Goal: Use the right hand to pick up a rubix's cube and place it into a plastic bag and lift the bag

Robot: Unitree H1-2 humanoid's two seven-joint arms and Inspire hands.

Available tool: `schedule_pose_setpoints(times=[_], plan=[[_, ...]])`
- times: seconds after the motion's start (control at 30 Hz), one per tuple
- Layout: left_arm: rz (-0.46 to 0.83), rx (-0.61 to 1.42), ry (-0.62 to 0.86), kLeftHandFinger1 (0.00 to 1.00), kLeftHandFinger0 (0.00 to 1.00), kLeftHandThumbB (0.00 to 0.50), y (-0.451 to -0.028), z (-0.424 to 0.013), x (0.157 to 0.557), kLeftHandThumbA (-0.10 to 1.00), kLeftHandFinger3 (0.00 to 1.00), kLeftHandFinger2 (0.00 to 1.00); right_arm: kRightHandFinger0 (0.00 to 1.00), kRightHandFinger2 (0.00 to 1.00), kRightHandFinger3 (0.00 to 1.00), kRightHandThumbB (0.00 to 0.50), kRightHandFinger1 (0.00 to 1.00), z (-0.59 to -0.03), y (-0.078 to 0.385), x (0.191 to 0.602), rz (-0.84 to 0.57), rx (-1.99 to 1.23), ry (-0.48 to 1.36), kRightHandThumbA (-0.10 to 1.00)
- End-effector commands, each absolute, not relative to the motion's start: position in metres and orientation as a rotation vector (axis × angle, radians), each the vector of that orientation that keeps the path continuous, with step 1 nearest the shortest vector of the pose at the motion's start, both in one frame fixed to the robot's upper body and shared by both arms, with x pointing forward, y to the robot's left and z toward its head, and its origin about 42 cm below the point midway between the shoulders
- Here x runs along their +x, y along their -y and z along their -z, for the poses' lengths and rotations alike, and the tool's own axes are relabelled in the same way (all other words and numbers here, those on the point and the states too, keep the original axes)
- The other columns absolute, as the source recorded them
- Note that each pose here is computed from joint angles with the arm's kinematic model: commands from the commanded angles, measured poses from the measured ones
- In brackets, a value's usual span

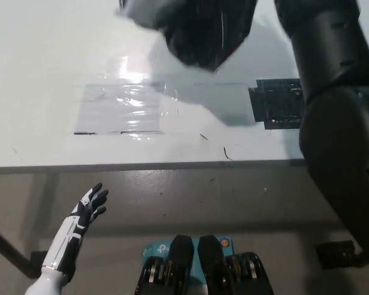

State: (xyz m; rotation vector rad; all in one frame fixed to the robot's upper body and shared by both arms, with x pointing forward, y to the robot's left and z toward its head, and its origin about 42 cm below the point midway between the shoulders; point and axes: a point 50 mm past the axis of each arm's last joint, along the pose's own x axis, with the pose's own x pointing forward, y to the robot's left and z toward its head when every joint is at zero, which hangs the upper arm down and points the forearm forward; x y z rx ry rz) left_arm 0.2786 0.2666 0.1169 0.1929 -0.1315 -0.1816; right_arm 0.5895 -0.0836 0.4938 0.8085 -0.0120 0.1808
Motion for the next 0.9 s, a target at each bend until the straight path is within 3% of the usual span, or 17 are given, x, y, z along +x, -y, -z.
schedule_pose_setpoints(times=[0.0, 0.07, 0.13, 0.3, 0.37, 0.47, 0.53, 0.57, 0.6, 0.63, 0.67, 0.7, 0.73, 0.77, 0.83, 0.87], plan=[[0.194, 0.227, 0.17, 1.0, 0.99, 0.114, -0.265, -0.13, 0.281, 1.0, 1.0, 1.0, 0.0, 0.69, 1.0, 0.064, 0.06, -0.489, 0.07, 0.589, -0.197, 0.812, 0.03, -0.1], [0.193, 0.227, 0.175, 1.0, 0.98, 0.103, -0.265, -0.13, 0.281, 1.0, 1.0, 1.0, 0.0, 0.7, 1.0, 0.036, 0.05, -0.464, 0.064, 0.59, -0.205, 0.775, 0.0, -0.1], [0.193, 0.23, 0.175, 1.0, 0.98, 0.103, -0.264, -0.13, 0.28, 1.0, 1.0, 1.0, 0.0, 0.75, 1.0, 0.07, 0.08, -0.45, 0.06, 0.59, -0.197, 0.77, -0.019, -0.1], [0.198, 0.229, 0.178, 1.0, 0.98, 0.095, -0.265, -0.13, 0.283, 1.0, 1.0, 1.0, 0.0, 0.7, 1.0, 0.083, 0.09, -0.422, 0.044, 0.586, -0.174, 0.776, -0.08, -0.1], [0.2, 0.24, 0.184, 1.0, 0.98, 0.079, -0.265, -0.131, 0.283, 1.0, 1.0, 1.0, 0.0, 0.62, 1.0, 0.125, 0.06, -0.418, 0.04, 0.585, -0.196, 0.796, -0.094, -0.1], [0.199, 0.237, 0.182, 1.0, 0.98, 0.084, -0.265, -0.131, 0.284, 1.0, 1.0, 1.0, 0.0, 0.67, 1.0, 0.122, 0.06, -0.415, 0.037, 0.584, -0.219, 0.796, -0.095, -0.1], [0.2, 0.23, 0.185, 1.0, 0.98, 0.085, -0.266, -0.13, 0.285, 1.0, 1.0, 1.0, 0.0, 0.69, 1.0, 0.151, 0.08, -0.414, 0.039, 0.585, -0.234, 0.732, -0.091, -0.1], [0.199, 0.23, 0.184, 1.0, 0.98, 0.086, -0.266, -0.13, 0.285, 1.0, 1.0, 1.0, 0.0, 0.68, 1.0, 0.193, 0.09, -0.414, 0.041, 0.586, -0.227, 0.678, -0.091, -0.1], [0.198, 0.231, 0.184, 1.0, 0.98, 0.086, -0.265, -0.131, 0.284, 1.0, 1.0, 1.0, 0.09, 0.84, 0.94, 0.237, 0.24, -0.415, 0.043, 0.586, -0.219, 0.592, -0.081, -0.1], [0.198, 0.237, 0.184, 1.0, 0.98, 0.086, -0.266, -0.131, 0.284, 1.0, 1.0, 1.0, 0.38, 1.0, 0.85, 0.256, 0.57, -0.415, 0.045, 0.587, -0.214, 0.433, -0.051, 0.0], [0.198, 0.24, 0.184, 1.0, 0.98, 0.086, -0.267, -0.132, 0.284, 1.0, 1.0, 1.0, 0.48, 0.95, 0.8, 0.265, 0.61, -0.415, 0.045, 0.587, -0.215, 0.386, -0.041, 0.04], [0.2, 0.24, 0.181, 1.0, 0.98, 0.087, -0.267, -0.131, 0.284, 1.0, 1.0, 1.0, 1.0, 1.0, 1.0, 0.283, 1.0, -0.416, 0.048, 0.588, -0.263, 0.242, -0.023, 0.41], [0.203, 0.239, 0.179, 1.0, 0.98, 0.086, -0.267, -0.131, 0.284, 1.0, 1.0, 1.0, 1.0, 1.0, 1.0, 0.303, 1.0, -0.417, 0.052, 0.589, -0.288, 0.095, -0.005, 0.5], [0.203, 0.239, 0.179, 1.0, 0.98, 0.086, -0.267, -0.131, 0.284, 1.0, 1.0, 1.0, 1.0, 1.0, 1.0, 0.303, 1.0, -0.418, 0.053, 0.589, -0.288, 0.047, 0.005, 0.5], [0.203, 0.234, 0.174, 1.0, 0.99, 0.091, -0.266, -0.13, 0.284, 1.0, 1.0, 1.0, 1.0, 1.0, 1.0, 0.4, 1.0, -0.427, 0.058, 0.59, -0.271, -0.205, 0.055, 0.63], [0.2, 0.235, 0.172, 1.0, 0.99, 0.091, -0.266, -0.13, 0.284, 1.0, 1.0, 1.0, 1.0, 1.0, 1.0, 0.404, 1.0, -0.433, 0.06, 0.591, -0.261, -0.303, 0.069, 0.64]])
